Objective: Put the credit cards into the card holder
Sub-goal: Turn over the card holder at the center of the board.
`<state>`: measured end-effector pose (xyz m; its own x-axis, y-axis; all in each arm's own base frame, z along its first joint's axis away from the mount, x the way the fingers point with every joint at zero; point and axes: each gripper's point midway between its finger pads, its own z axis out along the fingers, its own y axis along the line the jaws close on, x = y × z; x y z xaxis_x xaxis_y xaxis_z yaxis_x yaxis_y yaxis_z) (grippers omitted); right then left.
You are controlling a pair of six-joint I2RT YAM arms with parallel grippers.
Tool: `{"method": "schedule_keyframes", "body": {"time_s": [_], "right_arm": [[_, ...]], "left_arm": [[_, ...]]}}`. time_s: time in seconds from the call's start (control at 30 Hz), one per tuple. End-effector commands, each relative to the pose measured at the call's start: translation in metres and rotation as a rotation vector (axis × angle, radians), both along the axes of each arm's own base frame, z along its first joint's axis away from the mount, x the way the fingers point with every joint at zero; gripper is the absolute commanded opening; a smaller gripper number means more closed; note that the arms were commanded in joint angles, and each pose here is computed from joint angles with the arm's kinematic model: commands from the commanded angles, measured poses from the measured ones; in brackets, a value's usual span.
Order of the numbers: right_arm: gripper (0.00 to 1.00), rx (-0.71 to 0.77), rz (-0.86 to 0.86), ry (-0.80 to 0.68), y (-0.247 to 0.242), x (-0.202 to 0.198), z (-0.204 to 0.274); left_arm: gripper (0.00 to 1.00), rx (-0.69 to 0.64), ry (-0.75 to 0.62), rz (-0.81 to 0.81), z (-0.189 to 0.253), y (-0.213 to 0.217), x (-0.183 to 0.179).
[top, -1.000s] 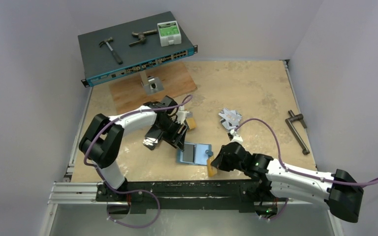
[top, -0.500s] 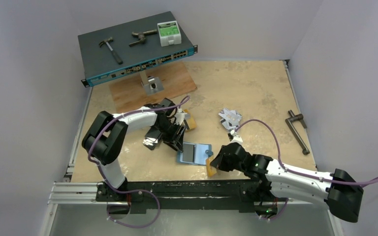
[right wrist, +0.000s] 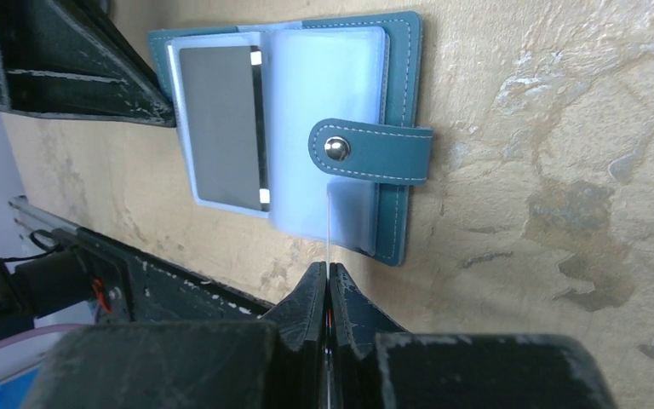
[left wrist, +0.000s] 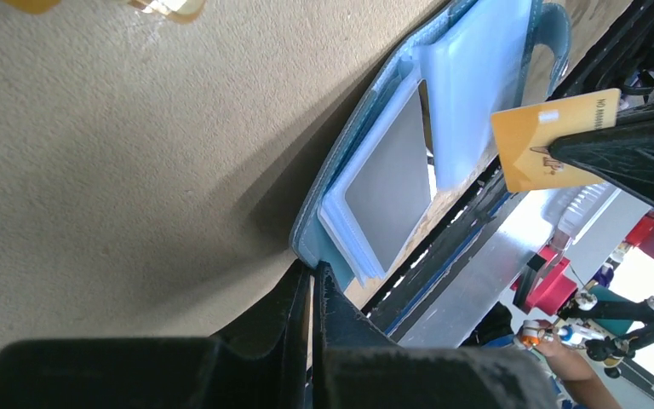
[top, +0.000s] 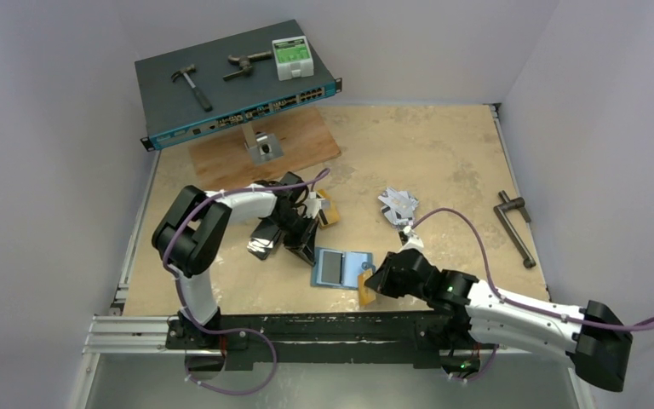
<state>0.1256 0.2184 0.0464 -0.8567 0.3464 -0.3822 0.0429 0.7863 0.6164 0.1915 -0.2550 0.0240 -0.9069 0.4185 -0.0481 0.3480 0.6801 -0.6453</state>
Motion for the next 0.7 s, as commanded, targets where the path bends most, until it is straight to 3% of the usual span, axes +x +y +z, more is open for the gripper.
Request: {"method": "schedule_keyframes", "body": {"time_s": [0.0,0.67], "right_arm": [[0.00,0.012,-0.072,-0.021,-0.0147,0.0029,0.0043],[0.00,-0.039,-0.042,-0.015,-0.0113,0.0045,-0.0038]], "left_arm": [[0.00,-0.023,-0.075,0.004,0.0200,-0.0029,0.0128],[0.00,-0.018,-0.114,-0.017,0.0239,0.0001,0.0148]]}}
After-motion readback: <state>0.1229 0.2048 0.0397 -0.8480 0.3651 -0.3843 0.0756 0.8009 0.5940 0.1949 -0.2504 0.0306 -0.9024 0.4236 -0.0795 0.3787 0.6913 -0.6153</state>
